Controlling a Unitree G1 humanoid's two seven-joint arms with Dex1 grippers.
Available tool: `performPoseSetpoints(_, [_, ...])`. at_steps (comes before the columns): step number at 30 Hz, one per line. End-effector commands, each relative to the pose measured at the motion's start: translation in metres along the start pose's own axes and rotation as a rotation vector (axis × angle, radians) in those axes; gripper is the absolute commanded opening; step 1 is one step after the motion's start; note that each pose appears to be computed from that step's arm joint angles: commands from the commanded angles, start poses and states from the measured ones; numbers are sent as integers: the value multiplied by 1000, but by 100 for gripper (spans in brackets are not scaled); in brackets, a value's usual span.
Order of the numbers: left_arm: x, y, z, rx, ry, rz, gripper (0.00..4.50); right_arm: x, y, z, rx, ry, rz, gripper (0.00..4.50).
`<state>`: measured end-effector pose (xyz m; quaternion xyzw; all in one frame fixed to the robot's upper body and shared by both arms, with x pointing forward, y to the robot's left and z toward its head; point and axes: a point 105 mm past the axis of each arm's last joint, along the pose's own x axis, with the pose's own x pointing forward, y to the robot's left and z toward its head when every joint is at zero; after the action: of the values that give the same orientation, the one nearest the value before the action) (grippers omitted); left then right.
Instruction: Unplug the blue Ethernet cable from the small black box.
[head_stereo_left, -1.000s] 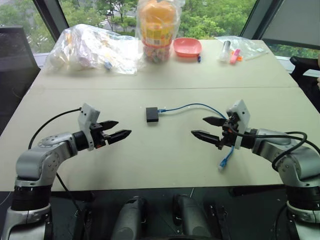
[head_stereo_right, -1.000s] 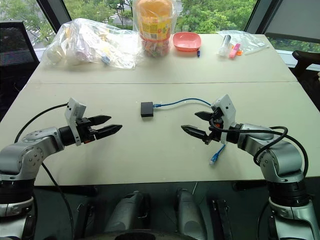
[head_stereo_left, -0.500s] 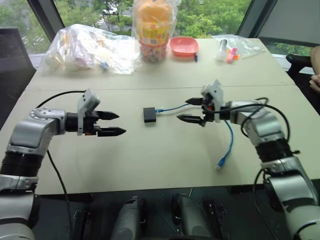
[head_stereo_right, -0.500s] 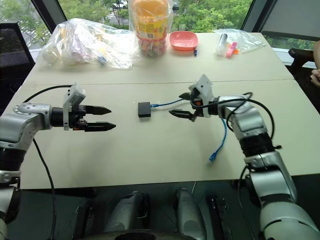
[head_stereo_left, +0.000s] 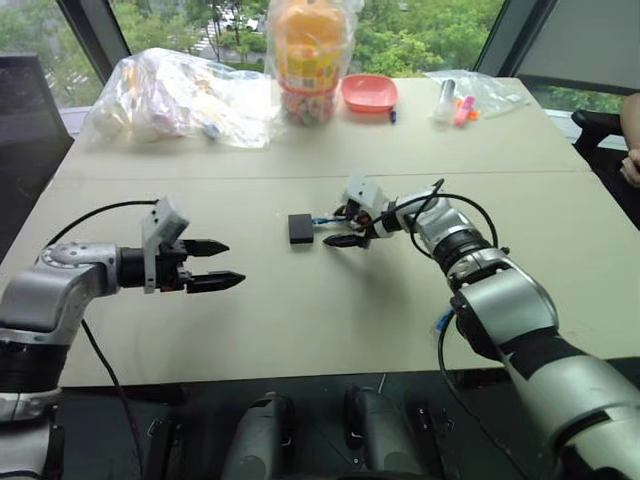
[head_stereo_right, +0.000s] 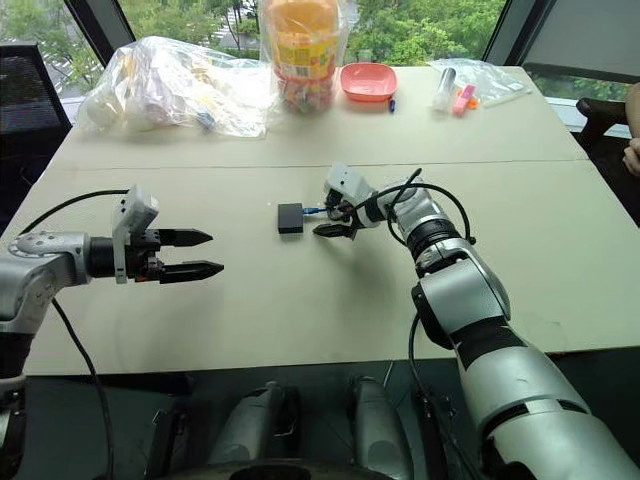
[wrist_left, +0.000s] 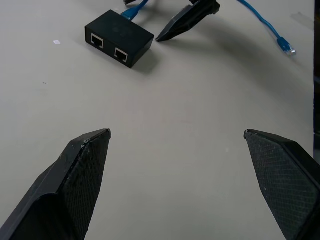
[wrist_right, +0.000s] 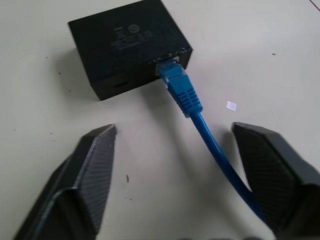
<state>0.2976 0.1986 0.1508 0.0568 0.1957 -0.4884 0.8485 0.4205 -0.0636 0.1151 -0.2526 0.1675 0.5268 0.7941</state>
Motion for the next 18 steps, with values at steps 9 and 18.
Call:
performPoseSetpoints(9, [-2, 15, 8, 18, -51, 71, 450, -13, -27, 23, -285, 8, -196, 5])
performPoseSetpoints(18, [6, 39, 80, -157, -390, -111, 450, -74, -41, 64, -762, -209, -496, 5])
